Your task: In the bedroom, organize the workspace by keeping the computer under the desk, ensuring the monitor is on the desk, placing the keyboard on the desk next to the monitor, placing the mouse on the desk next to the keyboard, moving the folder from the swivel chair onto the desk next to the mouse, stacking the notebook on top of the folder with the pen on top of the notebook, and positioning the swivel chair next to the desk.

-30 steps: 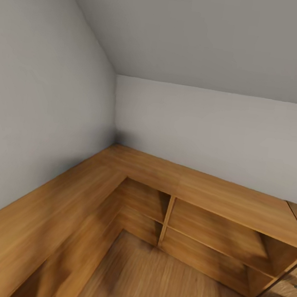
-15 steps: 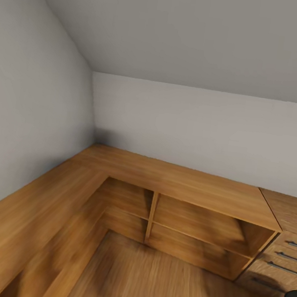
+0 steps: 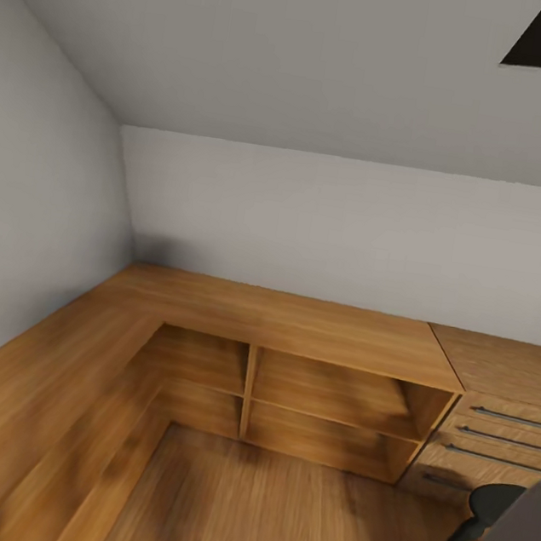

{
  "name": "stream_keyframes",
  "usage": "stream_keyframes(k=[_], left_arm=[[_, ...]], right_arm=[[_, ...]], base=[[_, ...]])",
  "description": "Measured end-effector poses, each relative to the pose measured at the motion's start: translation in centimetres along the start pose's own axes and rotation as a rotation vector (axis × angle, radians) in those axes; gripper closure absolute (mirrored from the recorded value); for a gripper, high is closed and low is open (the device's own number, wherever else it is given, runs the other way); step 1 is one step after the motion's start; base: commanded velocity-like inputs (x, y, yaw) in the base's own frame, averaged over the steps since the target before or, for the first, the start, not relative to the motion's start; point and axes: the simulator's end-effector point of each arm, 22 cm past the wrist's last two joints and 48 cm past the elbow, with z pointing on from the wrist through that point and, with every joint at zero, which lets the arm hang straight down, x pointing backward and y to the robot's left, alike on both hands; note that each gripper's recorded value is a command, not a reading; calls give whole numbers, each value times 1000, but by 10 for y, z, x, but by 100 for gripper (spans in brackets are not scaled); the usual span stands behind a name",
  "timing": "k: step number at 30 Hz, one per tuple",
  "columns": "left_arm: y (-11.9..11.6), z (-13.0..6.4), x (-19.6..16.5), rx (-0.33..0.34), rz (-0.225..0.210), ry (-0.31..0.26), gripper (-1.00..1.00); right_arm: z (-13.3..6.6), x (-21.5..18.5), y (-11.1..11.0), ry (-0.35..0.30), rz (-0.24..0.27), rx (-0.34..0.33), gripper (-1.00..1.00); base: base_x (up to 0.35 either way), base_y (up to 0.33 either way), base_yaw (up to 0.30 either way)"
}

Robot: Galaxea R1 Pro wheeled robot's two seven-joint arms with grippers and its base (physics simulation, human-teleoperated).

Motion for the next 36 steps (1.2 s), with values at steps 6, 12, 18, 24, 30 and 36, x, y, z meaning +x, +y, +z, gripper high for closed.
stream_keyframes(k=[6, 12, 18, 24, 30, 36], left_arm=[[0, 0, 0, 0, 0, -1, -100], [0, 0, 0, 0, 0, -1, -100], [0, 0, 0, 0, 0, -2, -100], [-1, 0, 0, 1, -1, -1, -100], [-1, 0, 0, 1, 0, -1, -100], [-2, 0, 0, 3, 1, -1, -100]], right_arm=[[0, 0, 1, 1, 1, -1, -100], [0, 0, 1, 1, 1, -1, -100], [0, 0, 1, 1, 1, -1, -100], [0, 0, 1, 1, 1, -1, -100], [0, 0, 1, 1, 1, -1, -100], [-1, 0, 1, 1, 1, -1, -100]], base=[[0, 0, -260], [0, 0, -260], [0, 0, -260], [0, 0, -260], [4, 0, -260], [170, 0, -260]])
